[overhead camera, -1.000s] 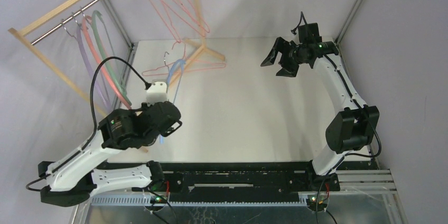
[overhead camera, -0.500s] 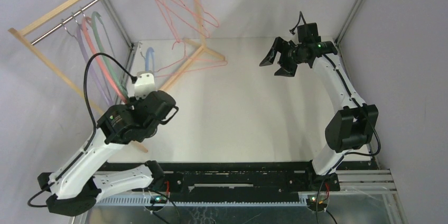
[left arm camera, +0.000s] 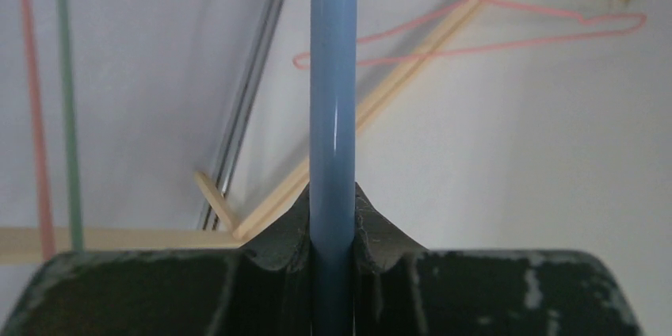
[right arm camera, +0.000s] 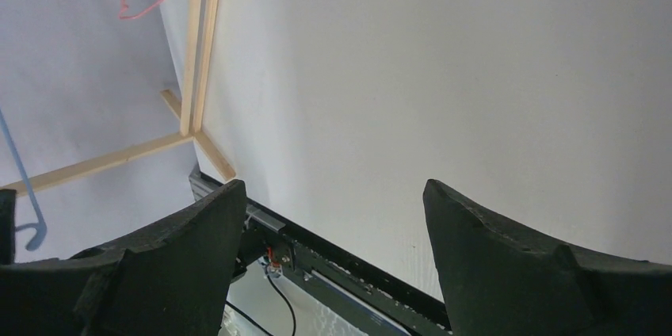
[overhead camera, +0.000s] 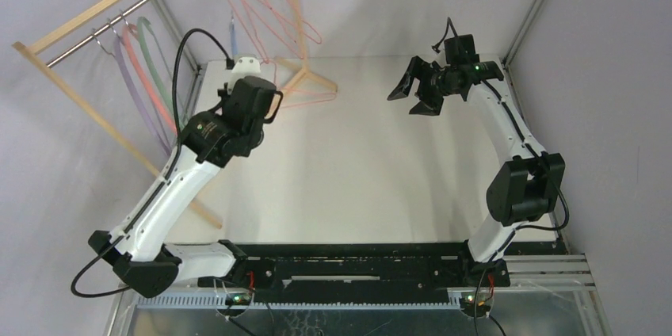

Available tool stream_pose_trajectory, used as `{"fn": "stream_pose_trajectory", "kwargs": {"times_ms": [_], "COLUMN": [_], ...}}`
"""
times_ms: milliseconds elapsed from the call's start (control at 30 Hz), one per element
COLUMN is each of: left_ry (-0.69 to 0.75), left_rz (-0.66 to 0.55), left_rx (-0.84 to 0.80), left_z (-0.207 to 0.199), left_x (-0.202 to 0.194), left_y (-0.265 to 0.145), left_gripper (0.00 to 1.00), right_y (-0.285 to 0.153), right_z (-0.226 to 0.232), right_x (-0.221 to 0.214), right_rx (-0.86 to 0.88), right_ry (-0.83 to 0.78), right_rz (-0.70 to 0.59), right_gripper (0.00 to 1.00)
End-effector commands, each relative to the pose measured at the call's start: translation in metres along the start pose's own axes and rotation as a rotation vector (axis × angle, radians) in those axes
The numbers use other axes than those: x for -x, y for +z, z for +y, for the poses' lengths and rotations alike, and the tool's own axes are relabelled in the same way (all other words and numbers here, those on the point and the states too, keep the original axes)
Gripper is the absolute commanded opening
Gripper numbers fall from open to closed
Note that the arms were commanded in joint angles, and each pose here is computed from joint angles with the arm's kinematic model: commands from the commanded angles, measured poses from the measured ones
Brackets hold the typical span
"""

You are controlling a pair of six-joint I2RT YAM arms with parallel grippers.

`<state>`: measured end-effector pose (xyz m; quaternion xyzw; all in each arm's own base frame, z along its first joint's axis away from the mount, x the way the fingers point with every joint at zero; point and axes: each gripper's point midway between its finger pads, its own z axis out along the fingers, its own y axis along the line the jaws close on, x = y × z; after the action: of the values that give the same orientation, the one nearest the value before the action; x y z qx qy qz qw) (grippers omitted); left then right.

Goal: Organize the hangers
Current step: Place the hanger at the clothesline.

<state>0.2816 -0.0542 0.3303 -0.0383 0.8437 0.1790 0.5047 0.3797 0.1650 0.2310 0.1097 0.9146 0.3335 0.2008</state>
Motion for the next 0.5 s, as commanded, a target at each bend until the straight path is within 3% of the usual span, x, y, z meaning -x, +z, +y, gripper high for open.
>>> {"fn": "stream_pose_trajectory", "kwargs": {"times_ms": [0, 233, 467], "left_ry": [-0.074, -0.084, -0.085], "left_rz": [-0.198, -0.315, -0.318], "left_rx": [0.074, 0.225, 0.290], "left_z": [0.025, 0.060, 0.073], "left_x": [0.071, 0.112, 0.119], "left_y": [-0.009, -0.023, -0.006], "left_gripper": [0.00, 0.00, 0.00], "right_y": [-0.008, -0.005, -0.001], "right_z": [0.019, 0.021, 0.019], "right_x": [0.012, 0.014, 0.010], "right_rx": [0.056, 0.062, 0.062], "right_ry": [-0.040, -0.035, -0.029], "right_rz": [-0.033, -0.022, 0.001], "right_gripper": [0.89, 0.89, 0.89]}}
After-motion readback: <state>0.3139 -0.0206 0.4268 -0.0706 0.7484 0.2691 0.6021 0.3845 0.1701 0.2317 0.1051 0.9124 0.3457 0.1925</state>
